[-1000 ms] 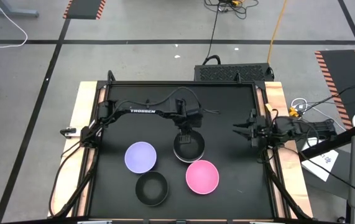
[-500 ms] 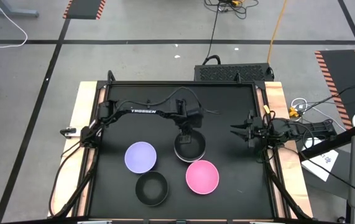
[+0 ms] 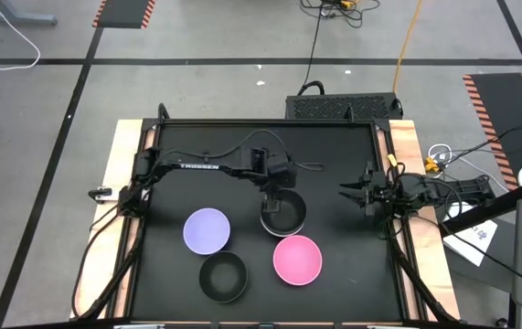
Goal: Nest bowls inside each other
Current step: Stack the pink bowl into the black bowl
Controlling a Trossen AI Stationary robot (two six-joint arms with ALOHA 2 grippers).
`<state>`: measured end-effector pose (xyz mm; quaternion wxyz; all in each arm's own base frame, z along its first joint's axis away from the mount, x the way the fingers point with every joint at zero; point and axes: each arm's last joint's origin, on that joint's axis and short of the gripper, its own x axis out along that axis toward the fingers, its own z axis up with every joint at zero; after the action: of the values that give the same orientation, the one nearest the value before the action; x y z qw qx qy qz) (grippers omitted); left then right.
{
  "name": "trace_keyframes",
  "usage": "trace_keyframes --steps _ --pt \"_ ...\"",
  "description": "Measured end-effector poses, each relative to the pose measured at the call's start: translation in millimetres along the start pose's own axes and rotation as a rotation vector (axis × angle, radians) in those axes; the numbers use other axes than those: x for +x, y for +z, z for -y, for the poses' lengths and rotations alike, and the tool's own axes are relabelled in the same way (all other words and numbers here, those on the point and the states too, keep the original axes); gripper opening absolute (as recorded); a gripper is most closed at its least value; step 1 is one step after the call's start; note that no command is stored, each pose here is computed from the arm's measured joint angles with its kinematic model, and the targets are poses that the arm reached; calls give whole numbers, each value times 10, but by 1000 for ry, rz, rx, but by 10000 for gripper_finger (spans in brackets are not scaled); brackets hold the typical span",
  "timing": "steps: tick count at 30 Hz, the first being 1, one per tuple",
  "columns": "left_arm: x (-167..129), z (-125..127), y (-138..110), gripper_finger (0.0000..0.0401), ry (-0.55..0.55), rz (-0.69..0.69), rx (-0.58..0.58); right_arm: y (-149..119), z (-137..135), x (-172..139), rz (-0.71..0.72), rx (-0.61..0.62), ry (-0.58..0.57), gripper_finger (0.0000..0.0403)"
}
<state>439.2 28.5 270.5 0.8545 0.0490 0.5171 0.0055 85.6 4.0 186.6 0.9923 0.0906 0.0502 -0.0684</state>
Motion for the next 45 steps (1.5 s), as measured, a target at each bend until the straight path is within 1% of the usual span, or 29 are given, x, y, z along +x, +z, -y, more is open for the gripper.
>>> trace_keyframes --steps 4,8,11,14,17,21,25,29,31,36,38,41,45 --pt "-347 29 14 221 4 62 25 1 0 0 0 1 0 114" --pt "-850 118 9 224 -33 215 66 5 -1 0 5 1 1 114" --pt "-1181 191 -97 225 -29 323 84 8 -2 0 8 2 2 114" --pt "-1479 225 -312 225 30 411 74 8 -2 0 7 2 2 114" --pt "-1702 242 -606 225 102 483 19 8 -2 0 7 0 2 114" --pt "-1852 270 -1032 225 135 584 -53 13 -2 0 12 0 3 114" --pt "-1889 291 -1391 225 111 725 -111 36 -7 -1 35 2 7 114" --pt "-1714 358 -1630 225 -16 880 -78 39 -8 -1 39 3 8 114" --pt "-1570 388 -1727 225 -49 911 -50 40 -8 -1 39 3 8 114" --pt "-1273 372 -1940 225 -5 900 -18 40 -8 -1 40 11 9 114" --pt "-1202 336 -2031 225 43 881 -14 42 -8 -1 42 19 9 114" --pt "-1125 247 -2167 225 147 851 -55 43 -8 -1 42 21 9 114" --pt "-1139 178 -2349 225 196 870 -99 42 -9 -1 42 22 9 114"
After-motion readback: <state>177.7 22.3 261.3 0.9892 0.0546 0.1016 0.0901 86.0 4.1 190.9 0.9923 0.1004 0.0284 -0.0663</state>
